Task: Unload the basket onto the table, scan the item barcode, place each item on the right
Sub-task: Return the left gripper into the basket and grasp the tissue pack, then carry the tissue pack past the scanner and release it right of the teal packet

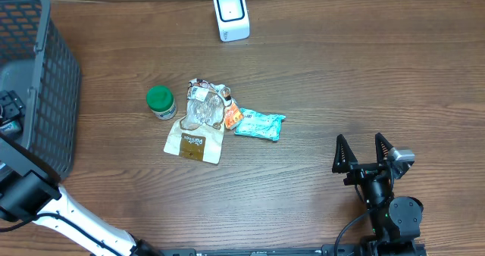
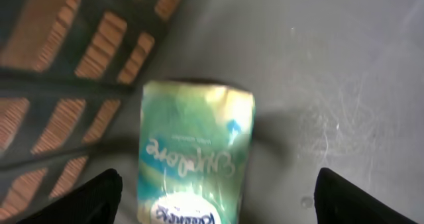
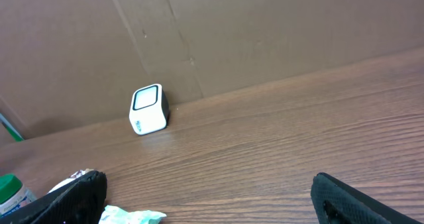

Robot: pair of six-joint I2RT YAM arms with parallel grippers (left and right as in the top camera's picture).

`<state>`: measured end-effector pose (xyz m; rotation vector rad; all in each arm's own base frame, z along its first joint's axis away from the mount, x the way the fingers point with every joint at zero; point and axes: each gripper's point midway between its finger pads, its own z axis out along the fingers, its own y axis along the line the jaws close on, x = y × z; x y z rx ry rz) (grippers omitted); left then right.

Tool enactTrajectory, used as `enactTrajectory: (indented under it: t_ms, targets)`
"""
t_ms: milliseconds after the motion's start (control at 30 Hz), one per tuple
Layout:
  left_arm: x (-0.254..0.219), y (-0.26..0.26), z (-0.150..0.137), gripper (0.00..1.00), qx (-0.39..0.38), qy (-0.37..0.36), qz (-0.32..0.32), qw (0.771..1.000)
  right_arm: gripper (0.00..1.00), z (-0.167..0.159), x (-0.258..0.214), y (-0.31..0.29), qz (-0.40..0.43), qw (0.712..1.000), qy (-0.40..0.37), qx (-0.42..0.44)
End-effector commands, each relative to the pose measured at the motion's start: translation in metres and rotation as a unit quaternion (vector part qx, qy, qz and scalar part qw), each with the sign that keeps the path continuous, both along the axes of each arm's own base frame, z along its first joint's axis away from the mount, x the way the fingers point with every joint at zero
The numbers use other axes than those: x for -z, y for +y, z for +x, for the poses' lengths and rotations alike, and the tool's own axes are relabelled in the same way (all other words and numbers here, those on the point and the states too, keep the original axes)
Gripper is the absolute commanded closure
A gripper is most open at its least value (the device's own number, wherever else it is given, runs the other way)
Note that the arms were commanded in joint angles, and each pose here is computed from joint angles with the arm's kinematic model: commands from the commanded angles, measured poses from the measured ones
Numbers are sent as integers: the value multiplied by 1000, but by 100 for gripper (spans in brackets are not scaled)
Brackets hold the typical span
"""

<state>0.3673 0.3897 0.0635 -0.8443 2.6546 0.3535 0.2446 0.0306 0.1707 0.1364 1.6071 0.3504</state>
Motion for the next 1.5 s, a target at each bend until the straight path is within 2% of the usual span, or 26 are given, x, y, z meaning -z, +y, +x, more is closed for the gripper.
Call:
enactTrajectory:
  t_ms: [0,167,400,467,500,567,600,733,800,1000,1100,1200,1333,1467]
  targets:
    - [7,4,-2,24,11,2,-1,1000,0,0,1,-1,0,1000,-4,4]
    - [29,2,-4,30,14,17,-15,1000,0,0,1,-1,0,1000,-4,4]
    - [52,-1,-7,47,13,34,-31,999,0,0,1,-1,0,1000,-4,4]
    - [51,-1,-6,58,14,33,-30,999,0,0,1,-1,0,1000,-4,4]
    - [51,-1,-6,66,14,33,-30,999,0,0,1,-1,0,1000,-4,4]
    - [51,-3,-7,91,11,33,-35,999,0,0,1,-1,0,1000,-4,4]
    - [52,-4,-8,96,8,34,-37,999,0,0,1,-1,0,1000,-4,4]
    - [45,-7,-8,96,-16,27,-44,999,0,0,1,-1,0,1000,-4,4]
    - [32,-8,-5,96,-54,4,-48,997,0,0,1,-1,0,1000,-4,4]
    - [-52,-39,35,96,-63,-146,-111,981,0,0,1,-1,0,1000,-4,4]
    - [-120,-62,56,96,-41,-246,-142,958,0,0,1,-1,0,1000,-4,4]
    - [-196,-96,68,96,18,-341,-167,925,0,0,1,-1,0,1000,-4,4]
    - [-297,-160,65,96,108,-436,-193,873,0,0,1,-1,0,1000,-4,4]
    - [-358,-237,47,96,196,-465,-202,839,0,0,1,-1,0,1000,-4,4]
